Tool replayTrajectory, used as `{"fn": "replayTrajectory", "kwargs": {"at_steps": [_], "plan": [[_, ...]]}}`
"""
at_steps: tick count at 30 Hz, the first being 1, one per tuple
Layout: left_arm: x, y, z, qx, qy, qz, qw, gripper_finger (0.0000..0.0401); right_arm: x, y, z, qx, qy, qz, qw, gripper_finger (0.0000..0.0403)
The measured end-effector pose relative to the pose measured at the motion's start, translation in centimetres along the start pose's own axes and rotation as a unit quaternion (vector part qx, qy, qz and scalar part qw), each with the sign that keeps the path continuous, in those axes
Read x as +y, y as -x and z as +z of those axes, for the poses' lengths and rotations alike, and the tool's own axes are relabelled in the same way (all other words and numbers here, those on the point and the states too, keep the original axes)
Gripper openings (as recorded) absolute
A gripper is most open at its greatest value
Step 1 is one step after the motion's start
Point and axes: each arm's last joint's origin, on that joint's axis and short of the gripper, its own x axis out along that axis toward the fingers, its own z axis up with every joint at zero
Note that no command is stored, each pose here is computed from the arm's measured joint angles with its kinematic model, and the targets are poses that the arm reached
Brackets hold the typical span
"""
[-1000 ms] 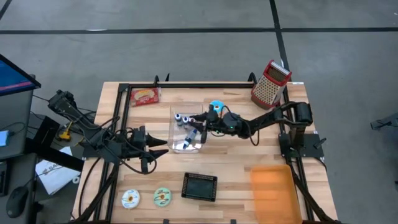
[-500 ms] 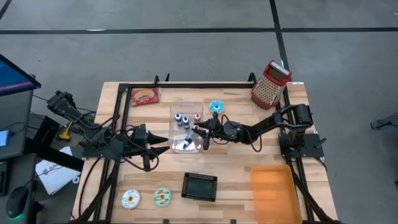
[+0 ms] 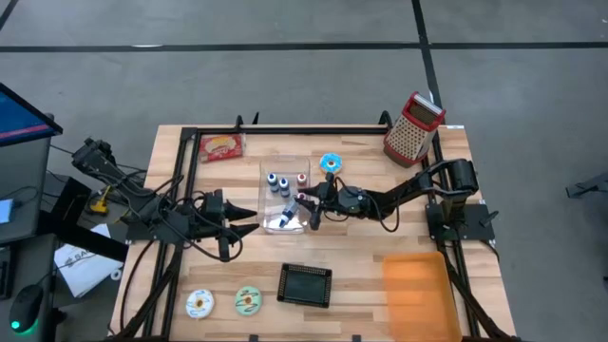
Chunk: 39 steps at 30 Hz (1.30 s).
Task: Pick & Place Food Item
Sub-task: Put the red food coloring bottle into the transparent bin, then put the green donut into the black bin
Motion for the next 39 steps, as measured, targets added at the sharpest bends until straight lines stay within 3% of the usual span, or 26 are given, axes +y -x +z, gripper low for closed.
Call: {"fn": "replayTrajectory", "kwargs": {"at_steps": [9,18,28,35,39], "plan": [[0.0,0.0,0.1,-0.002,0.003,-0.001,1.0,0.0172,-0.2,-0.1,0.1,-0.004,-0.002,-0.003,1.0,0.0193],[0.1,0.1,0.1,-0.001,-0.013,0.0,1.0,0.0172,-0.2,0.3,2.8,-0.097,-0.059,0.013,0.993,0.0199],[2.0,1.7,0.6,0.027,-0.048,0.013,0.998,0.0172,1.8,4.8,10.0,-0.188,-0.102,0.084,0.973,0.0193],[3.0,2.3,-0.7,0.12,-0.055,-0.009,0.991,0.0172,0.8,9.6,16.0,-0.292,-0.136,0.102,0.941,0.0193],[3.3,2.4,-1.5,0.174,-0.06,-0.016,0.983,0.0172,0.4,11.9,17.9,-0.307,-0.16,0.112,0.931,0.0193]]}}
